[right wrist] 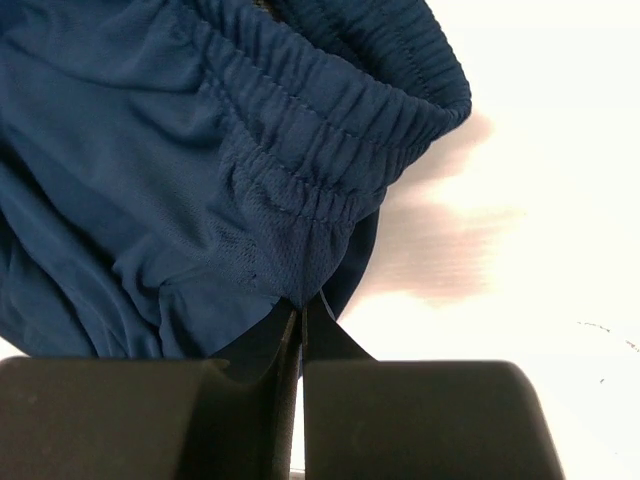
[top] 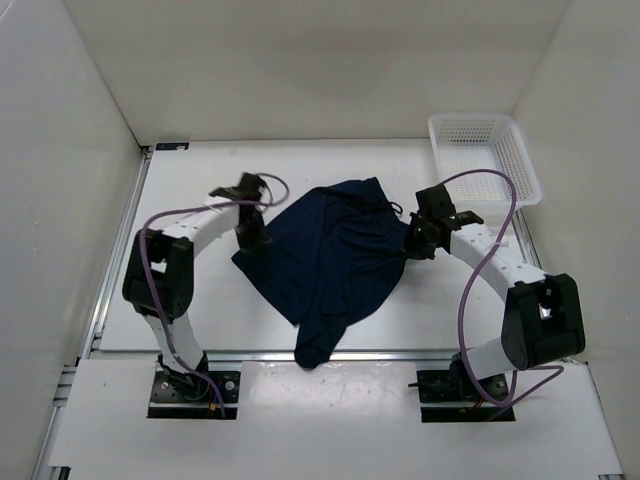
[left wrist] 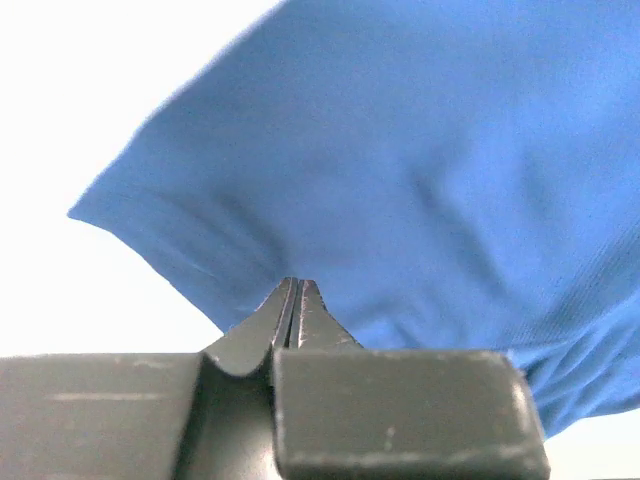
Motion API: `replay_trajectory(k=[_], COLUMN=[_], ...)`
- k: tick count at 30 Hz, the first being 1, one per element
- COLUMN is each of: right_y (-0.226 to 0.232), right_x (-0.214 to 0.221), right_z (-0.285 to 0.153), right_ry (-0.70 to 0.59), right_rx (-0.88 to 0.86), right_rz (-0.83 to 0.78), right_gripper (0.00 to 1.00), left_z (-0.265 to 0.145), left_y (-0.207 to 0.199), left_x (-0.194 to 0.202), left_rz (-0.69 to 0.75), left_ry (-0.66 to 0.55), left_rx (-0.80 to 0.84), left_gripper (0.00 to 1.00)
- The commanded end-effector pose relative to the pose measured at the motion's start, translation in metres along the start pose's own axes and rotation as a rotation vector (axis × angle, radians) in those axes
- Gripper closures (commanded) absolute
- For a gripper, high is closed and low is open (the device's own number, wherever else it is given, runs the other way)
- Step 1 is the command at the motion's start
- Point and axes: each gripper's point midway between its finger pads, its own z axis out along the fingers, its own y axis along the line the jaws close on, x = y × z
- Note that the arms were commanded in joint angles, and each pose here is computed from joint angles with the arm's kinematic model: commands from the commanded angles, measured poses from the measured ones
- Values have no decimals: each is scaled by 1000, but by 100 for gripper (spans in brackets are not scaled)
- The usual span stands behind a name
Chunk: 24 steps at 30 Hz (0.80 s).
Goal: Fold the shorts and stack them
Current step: Flatten the shorts out
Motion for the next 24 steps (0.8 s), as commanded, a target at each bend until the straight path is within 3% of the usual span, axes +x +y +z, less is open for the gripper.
replay_trajectory(k=[1, 2, 5, 9, 13, 14, 15, 21, 24], right_y=[3, 4, 4, 6, 8, 9, 8, 14, 14], right_x=[-4, -3, -3, -4, -6, -5, -4, -6, -6], right_z=[-13, -13, -13, -12, -12, -12, -10, -14, -14], right_ry=[-29, -24, -24, -18, -26, -20, -12, -8, -8], right_rx=[-25, -33, -33, -40, -45, -54, -49, -72, -72], right_rz=[-26, -26, -26, -26, -27, -27, -26, -27, -27], right_gripper=[100, 100, 100, 100, 100, 100, 100, 100, 100], left_z=[-51, -61, -79, -91, -81, -79, -72, -60, -51], left_y=[35, 51, 68, 41, -12, -21, -33, -46, -42], left_x=[-76, -110, -164, -169, -103, -88, -56, 51, 74], left_rz=[-91, -133, -172, -70, 83, 94, 120, 206, 217], left_ry=[-194, -248, -293, -252, -156, -139, -104, 15, 42], left_rx=[4, -7, -36, -4, 86, 101, 118, 137, 119], left_gripper=[90, 90, 90, 90, 48, 30, 24, 17, 14])
